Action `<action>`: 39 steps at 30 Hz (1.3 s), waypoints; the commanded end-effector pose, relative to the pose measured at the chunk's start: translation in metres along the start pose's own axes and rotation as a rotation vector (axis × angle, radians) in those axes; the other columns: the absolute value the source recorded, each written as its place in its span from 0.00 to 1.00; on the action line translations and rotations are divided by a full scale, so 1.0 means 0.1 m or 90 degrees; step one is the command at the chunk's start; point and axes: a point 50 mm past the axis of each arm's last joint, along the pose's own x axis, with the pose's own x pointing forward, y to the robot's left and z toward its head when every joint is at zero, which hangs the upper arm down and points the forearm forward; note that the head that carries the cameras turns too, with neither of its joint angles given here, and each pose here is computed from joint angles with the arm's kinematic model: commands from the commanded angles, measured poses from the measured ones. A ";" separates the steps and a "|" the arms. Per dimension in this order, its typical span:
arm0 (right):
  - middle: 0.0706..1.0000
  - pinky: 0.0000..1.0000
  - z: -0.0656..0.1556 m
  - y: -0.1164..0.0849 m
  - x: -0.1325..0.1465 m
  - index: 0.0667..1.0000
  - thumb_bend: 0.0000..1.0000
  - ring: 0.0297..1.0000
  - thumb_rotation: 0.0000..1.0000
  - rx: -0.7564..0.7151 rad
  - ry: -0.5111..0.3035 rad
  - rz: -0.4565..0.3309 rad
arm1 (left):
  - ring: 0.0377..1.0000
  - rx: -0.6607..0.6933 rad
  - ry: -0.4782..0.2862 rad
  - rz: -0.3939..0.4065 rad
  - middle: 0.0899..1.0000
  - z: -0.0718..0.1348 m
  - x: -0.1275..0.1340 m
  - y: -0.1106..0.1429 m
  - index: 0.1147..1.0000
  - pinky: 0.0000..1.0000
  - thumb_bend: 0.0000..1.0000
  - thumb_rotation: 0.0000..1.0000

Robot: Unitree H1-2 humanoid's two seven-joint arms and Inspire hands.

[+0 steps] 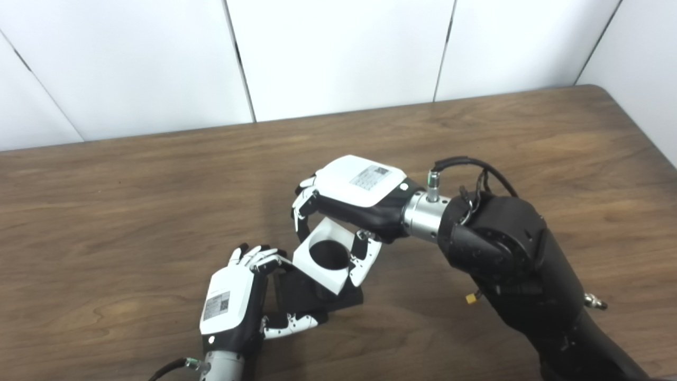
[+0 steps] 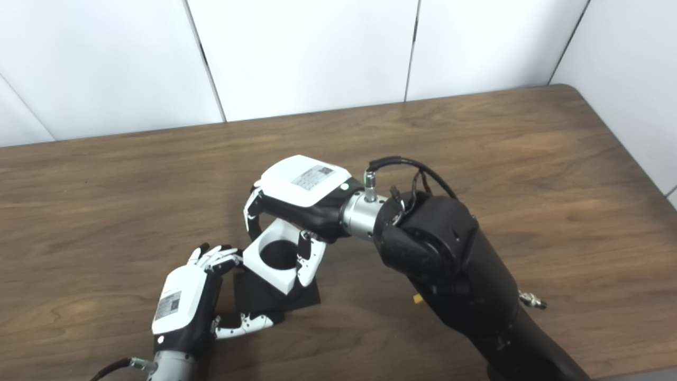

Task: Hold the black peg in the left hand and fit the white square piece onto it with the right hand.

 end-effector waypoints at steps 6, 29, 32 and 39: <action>0.76 0.90 0.07 -0.10 0.05 0.45 0.52 0.88 0.14 -0.042 -0.016 -0.035 | 0.86 -0.004 -0.007 0.005 0.76 0.10 0.02 0.01 0.42 0.98 0.52 0.05; 0.76 0.86 -0.04 -0.01 0.16 0.45 0.52 0.87 0.14 -0.048 -0.005 -0.024 | 0.86 -0.010 -0.008 0.007 0.76 0.14 0.01 0.00 0.42 0.99 0.52 0.05; 0.76 0.88 -0.06 -0.01 0.16 0.45 0.53 0.87 0.15 -0.044 0.002 -0.020 | 0.86 -0.009 -0.008 0.007 0.76 0.14 0.01 0.00 0.42 0.99 0.52 0.05; 0.78 0.91 -0.05 -0.03 0.14 0.58 0.94 0.89 0.34 -0.049 0.006 -0.018 | 0.86 -0.010 -0.009 0.006 0.76 0.13 0.02 0.00 0.42 0.98 0.52 0.05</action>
